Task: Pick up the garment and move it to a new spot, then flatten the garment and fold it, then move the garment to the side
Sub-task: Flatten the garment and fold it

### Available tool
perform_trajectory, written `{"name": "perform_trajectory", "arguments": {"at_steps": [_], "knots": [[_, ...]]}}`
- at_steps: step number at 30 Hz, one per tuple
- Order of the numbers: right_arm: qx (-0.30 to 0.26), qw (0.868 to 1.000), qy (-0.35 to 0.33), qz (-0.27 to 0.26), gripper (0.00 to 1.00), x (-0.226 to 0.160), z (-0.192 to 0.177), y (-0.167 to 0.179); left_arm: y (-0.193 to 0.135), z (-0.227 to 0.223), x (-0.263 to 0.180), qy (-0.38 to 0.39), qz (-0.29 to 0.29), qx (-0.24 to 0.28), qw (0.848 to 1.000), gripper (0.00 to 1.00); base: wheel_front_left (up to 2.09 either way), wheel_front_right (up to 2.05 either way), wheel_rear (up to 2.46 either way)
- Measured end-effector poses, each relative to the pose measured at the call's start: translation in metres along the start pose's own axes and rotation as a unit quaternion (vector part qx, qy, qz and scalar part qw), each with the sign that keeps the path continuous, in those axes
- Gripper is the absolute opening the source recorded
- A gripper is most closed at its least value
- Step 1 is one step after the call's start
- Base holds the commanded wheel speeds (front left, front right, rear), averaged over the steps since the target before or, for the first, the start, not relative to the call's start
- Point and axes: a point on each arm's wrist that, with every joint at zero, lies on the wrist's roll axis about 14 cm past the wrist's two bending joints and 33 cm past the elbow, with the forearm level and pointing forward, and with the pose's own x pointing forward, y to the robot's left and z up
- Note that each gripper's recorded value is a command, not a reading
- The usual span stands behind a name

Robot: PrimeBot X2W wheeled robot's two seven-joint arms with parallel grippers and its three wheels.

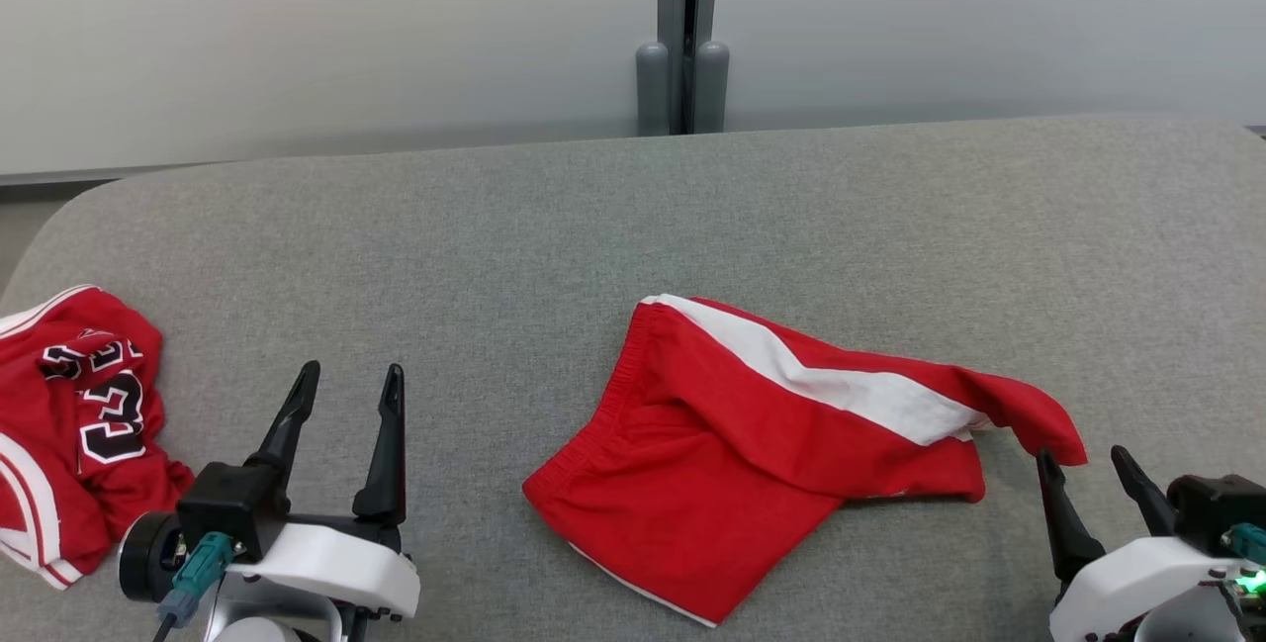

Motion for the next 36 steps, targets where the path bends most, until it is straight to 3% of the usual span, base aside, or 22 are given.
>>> {"name": "perform_trajectory", "arguments": {"at_steps": [1, 3, 5, 16, 22, 23, 24, 25, 26, 30, 36], "knots": [[-0.001, 1.000, 0.006, 0.000, 1.00, 0.004, -0.002, -0.001, 0.000, -0.001, 0.002, 0.000, 0.000, -0.001, 1.000, 1.00, 0.00, 0.00, 0.00], [-0.004, 1.000, 0.014, 0.001, 0.36, 0.011, -0.006, -0.002, -0.002, -0.003, 0.005, 0.002, 0.000, -0.003, 1.000, 1.00, 0.00, 0.00, 0.00], [-0.009, 1.000, 0.021, 0.003, 0.00, 0.019, -0.007, -0.003, -0.003, -0.005, 0.008, 0.002, -0.001, -0.002, 1.000, 1.00, 0.00, 0.00, 0.00], [-0.049, 0.998, -0.022, 0.027, 0.00, 0.079, 0.049, -0.005, 0.000, -0.008, 0.029, -0.005, 0.001, -0.001, 1.000, 1.00, 0.00, 0.00, 0.00], [-0.058, 0.998, 0.014, 0.038, 0.00, 0.112, 0.045, -0.002, 0.000, -0.014, 0.039, -0.002, 0.002, 0.000, 1.000, 1.00, 0.00, 0.00, 0.00], [-0.056, 0.997, 0.027, 0.039, 0.20, 0.118, 0.041, -0.001, 0.001, -0.016, 0.042, 0.000, 0.005, -0.001, 1.000, 1.00, 0.00, 0.00, 0.00], [-0.057, 0.997, 0.035, 0.042, 0.46, 0.123, 0.036, 0.000, 0.002, -0.018, 0.043, 0.002, 0.008, -0.002, 1.000, 1.00, 0.00, 0.00, 0.00], [-0.057, 0.997, 0.042, 0.044, 0.85, 0.126, 0.032, 0.001, 0.003, -0.021, 0.044, 0.005, 0.008, -0.002, 1.000, 1.00, 0.00, 0.00, 0.00], [-0.049, 0.997, 0.047, 0.044, 1.00, 0.130, 0.028, 0.002, 0.004, -0.024, 0.044, 0.009, 0.009, -0.001, 1.000, 1.00, 0.00, 0.00, 0.00], [-0.023, 0.998, 0.039, 0.038, 1.00, 0.131, 0.024, -0.001, 0.006, -0.027, 0.047, 0.012, 0.014, -0.001, 1.000, 1.00, 0.00, 0.00, 0.00], [0.030, 0.999, -0.027, 0.023, 1.00, 0.110, 0.041, -0.010, 0.005, -0.020, 0.046, 0.003, 0.015, 0.000, 1.000, 1.00, 0.00, 0.00, 0.00]]}}
